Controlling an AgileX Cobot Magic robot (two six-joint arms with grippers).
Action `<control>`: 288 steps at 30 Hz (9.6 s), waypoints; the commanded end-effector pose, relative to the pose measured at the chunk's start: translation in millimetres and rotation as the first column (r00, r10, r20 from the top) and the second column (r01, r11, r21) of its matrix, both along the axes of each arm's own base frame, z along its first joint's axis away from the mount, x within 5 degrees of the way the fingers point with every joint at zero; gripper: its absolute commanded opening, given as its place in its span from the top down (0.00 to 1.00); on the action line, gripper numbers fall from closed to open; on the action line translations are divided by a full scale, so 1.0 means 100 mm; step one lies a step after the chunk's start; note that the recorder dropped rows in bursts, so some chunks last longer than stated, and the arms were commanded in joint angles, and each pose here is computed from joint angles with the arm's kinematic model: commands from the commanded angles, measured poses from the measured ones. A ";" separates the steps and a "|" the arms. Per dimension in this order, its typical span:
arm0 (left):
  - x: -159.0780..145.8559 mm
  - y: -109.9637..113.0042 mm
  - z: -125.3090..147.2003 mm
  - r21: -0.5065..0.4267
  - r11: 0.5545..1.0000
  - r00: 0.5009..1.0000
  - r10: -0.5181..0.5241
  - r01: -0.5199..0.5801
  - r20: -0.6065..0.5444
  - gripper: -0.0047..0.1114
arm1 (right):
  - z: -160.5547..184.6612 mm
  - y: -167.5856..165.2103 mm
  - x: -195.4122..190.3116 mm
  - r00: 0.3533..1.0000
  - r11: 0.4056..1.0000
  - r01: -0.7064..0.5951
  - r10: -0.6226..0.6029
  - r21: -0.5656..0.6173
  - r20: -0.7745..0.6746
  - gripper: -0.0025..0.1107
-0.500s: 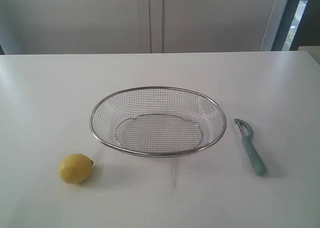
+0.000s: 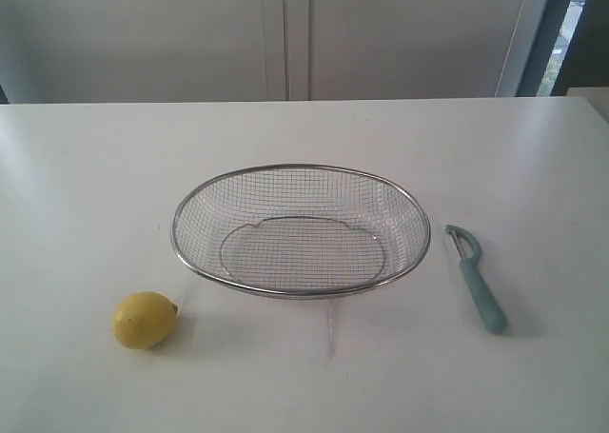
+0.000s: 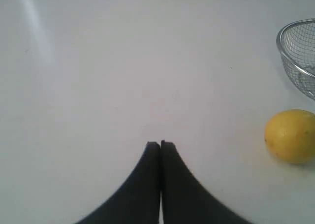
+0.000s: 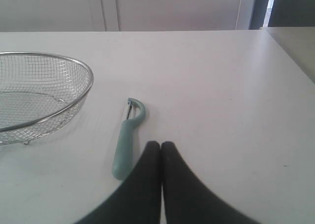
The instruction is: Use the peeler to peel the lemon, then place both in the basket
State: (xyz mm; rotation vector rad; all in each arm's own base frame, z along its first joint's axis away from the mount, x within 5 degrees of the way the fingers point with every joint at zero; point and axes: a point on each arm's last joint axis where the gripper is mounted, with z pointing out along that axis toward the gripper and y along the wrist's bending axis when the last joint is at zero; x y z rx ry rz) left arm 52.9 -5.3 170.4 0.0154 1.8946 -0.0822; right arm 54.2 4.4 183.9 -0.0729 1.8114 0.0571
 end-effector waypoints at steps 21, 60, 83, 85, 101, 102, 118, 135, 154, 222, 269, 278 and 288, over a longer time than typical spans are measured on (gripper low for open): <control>0.00 0.00 -0.01 -0.002 1.000 1.000 -0.005 0.005 0.001 0.96 | 0.01 0.00 0.00 1.000 1.000 -0.003 0.003 0.001 0.016 0.98; 0.00 0.00 -0.01 -0.002 1.000 1.000 -0.005 0.005 0.001 0.96 | 0.67 -0.01 -0.10 0.725 0.998 -0.026 -0.025 0.063 0.689 0.98; 0.00 0.00 -0.01 -0.002 1.000 1.000 -0.005 0.005 0.001 0.96 | 1.36 -0.25 -0.12 0.542 0.875 -0.076 -0.366 0.478 0.757 0.98; 0.00 0.00 -0.01 -0.002 1.000 1.000 -0.005 0.005 0.001 0.96 | 1.43 -0.23 -0.04 0.561 0.890 -0.062 -0.343 0.451 0.754 0.98; 0.00 0.00 -0.01 -0.002 1.000 1.000 -0.005 0.005 0.001 0.96 | 1.93 -0.01 0.88 0.645 0.982 -0.010 -0.138 0.189 0.752 0.98; 0.00 0.00 -0.01 -0.002 1.000 1.000 -0.005 0.005 0.001 0.96 | 1.98 0.00 0.95 0.643 0.982 -0.009 -0.139 0.189 0.753 0.98; 0.00 0.00 -0.01 -0.002 1.000 1.000 -0.005 0.005 0.001 0.96 | 1.90 0.10 1.55 0.900 0.989 0.059 0.006 -0.136 0.436 0.98; 0.00 0.00 -0.01 -0.002 1.000 1.000 -0.005 0.005 0.001 0.96 | 2.09 0.13 1.62 0.950 0.986 0.018 0.034 -0.164 0.309 0.98; 0.00 0.00 -0.01 -0.002 1.000 1.000 -0.005 0.005 0.001 0.96 | 1.71 0.21 1.81 0.903 0.991 -0.115 0.078 -0.062 -0.422 0.98; 0.00 0.00 -0.01 -0.002 1.000 1.000 -0.005 0.005 0.001 0.96 | 0.24 0.61 2.64 0.469 0.997 -0.067 0.052 0.023 -0.882 0.54; 0.00 0.00 -0.01 -0.002 1.000 1.000 -0.005 0.005 0.001 0.96 | -0.50 0.63 2.76 0.290 0.998 -0.060 0.019 0.002 -0.957 0.54; 0.00 0.00 -0.01 -0.002 1.000 1.000 -0.005 0.005 0.001 0.96 | -0.50 0.63 2.76 0.290 0.998 -0.060 0.019 0.002 -0.957 0.55; 0.00 0.00 -0.01 -0.002 1.000 1.000 -0.005 0.005 0.001 0.96 | -0.50 0.63 2.77 0.293 0.998 -0.060 0.019 0.002 -0.956 0.57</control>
